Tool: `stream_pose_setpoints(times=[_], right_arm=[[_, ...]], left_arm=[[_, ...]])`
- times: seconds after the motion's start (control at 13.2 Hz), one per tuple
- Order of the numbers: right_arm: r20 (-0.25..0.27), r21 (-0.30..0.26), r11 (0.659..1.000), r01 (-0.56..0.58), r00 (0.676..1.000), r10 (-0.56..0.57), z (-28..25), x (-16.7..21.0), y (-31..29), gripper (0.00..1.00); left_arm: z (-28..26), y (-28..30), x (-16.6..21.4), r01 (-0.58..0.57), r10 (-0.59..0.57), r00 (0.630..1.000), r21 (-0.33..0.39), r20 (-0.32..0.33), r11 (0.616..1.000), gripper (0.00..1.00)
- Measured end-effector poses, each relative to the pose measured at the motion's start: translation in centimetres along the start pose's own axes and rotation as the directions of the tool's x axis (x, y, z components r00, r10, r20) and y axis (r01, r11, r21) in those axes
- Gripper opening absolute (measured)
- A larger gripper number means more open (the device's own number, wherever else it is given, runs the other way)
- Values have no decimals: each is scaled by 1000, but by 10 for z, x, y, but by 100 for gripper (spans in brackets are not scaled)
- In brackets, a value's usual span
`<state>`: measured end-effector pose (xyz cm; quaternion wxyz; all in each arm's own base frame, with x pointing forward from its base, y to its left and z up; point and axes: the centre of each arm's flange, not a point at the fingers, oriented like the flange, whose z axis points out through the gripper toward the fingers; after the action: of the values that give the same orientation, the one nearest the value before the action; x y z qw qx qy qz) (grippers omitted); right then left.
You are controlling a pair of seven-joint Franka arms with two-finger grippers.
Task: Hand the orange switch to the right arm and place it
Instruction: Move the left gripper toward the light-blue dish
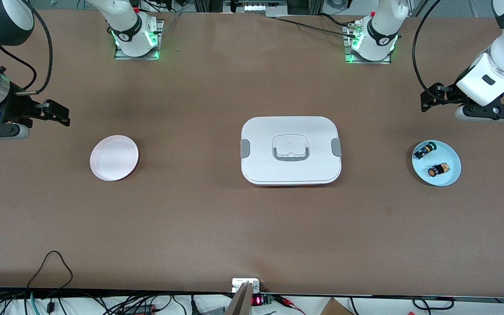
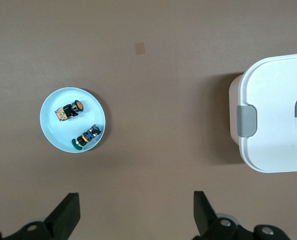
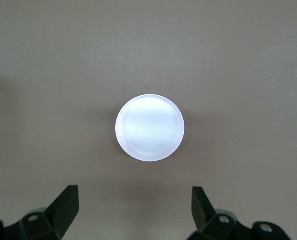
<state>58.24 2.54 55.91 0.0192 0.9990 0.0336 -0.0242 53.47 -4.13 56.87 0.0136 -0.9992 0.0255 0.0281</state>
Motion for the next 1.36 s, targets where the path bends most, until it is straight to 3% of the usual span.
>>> stream_pose_setpoints(times=[0.83,1.36], right_arm=[[0,0,1000,0,1000,0,0,0,0,100],[0,0,1000,0,1000,0,0,0,0,100]], left_arm=[[1,0,-1,0,0,1000,0,6,1000,100],[17,-1,-1,1,-2,994,5,113,1000,100]])
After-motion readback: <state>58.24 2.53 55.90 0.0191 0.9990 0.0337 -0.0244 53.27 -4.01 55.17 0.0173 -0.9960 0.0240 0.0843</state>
